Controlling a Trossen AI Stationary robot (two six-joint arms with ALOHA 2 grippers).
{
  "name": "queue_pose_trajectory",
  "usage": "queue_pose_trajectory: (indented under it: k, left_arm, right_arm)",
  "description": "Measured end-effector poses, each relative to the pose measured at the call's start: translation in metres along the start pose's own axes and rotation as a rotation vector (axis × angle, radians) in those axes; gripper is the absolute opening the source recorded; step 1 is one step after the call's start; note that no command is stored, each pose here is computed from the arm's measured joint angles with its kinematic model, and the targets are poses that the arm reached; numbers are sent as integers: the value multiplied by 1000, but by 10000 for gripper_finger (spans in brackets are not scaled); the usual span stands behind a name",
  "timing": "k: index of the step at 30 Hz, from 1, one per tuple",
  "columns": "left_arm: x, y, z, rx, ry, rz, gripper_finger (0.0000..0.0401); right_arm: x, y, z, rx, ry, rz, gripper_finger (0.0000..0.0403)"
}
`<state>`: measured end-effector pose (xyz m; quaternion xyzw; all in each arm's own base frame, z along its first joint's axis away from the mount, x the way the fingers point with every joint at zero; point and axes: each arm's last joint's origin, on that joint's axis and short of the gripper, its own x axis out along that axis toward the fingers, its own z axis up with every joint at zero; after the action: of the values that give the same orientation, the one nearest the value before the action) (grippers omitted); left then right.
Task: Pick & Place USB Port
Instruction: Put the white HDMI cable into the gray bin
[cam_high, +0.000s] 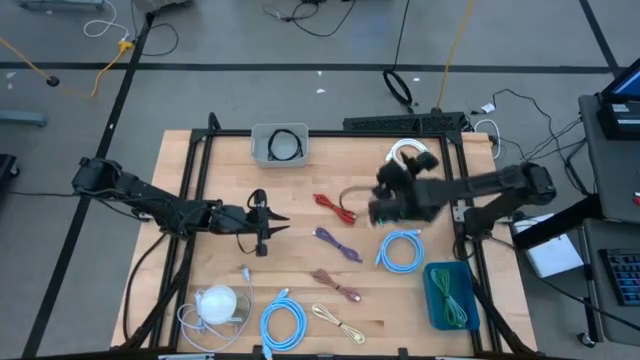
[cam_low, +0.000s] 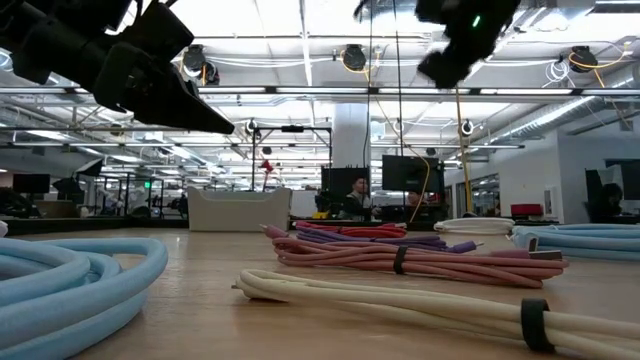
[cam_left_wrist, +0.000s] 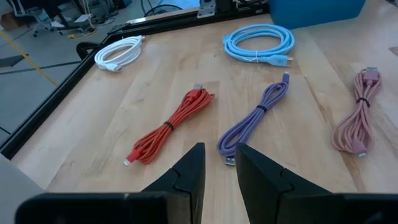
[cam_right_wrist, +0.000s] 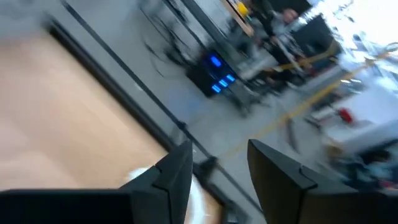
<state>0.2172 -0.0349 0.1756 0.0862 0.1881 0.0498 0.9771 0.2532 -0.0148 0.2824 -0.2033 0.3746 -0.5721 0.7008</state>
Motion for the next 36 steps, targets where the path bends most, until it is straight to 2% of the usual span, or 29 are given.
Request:
queue_pose_trajectory:
  k: [3,6,8,13,15,17,19,22,25,27,32,36]
  left_arm:
    - [0,0,0,-2,0,0,90]
    - [0,0,0,-2,0,0,90]
    - [0,0,0,-2,0,0,90]
    - [0,0,-1,-4,5,0,90]
    - [0,0,-1,-5,6,-1,90]
    - [0,0,-1,-7,11,-1,90]
    - [2,-1,-4,-4,25,-2,90]
    - [7,-2,-7,-7,40,0,90]
    - [13,-2,-12,-16,60,10,90]
    - [17,0,-13,-28,48,20,90]
    - [21,3,-17,-41,66,36,90]
    - [21,4,-17,-45,70,40,90]
  right_arm:
    - [37,3,3,-28,69,-28,141]
    - [75,-1,10,35,81,33,136]
    - [97,-8,13,143,21,155,133]
    - [129,-44,10,536,-188,398,130]
    - [137,-53,3,586,-180,500,130]
    - [144,-58,-7,583,-111,552,130]
    - [150,-61,-17,541,7,550,130]
    - [152,-65,-34,436,181,444,130]
    - [150,-65,-45,350,288,332,130]
    - [146,-65,-50,327,334,338,130]
    - [129,-50,-53,240,376,479,130]
    - [121,-45,-51,155,358,420,130]
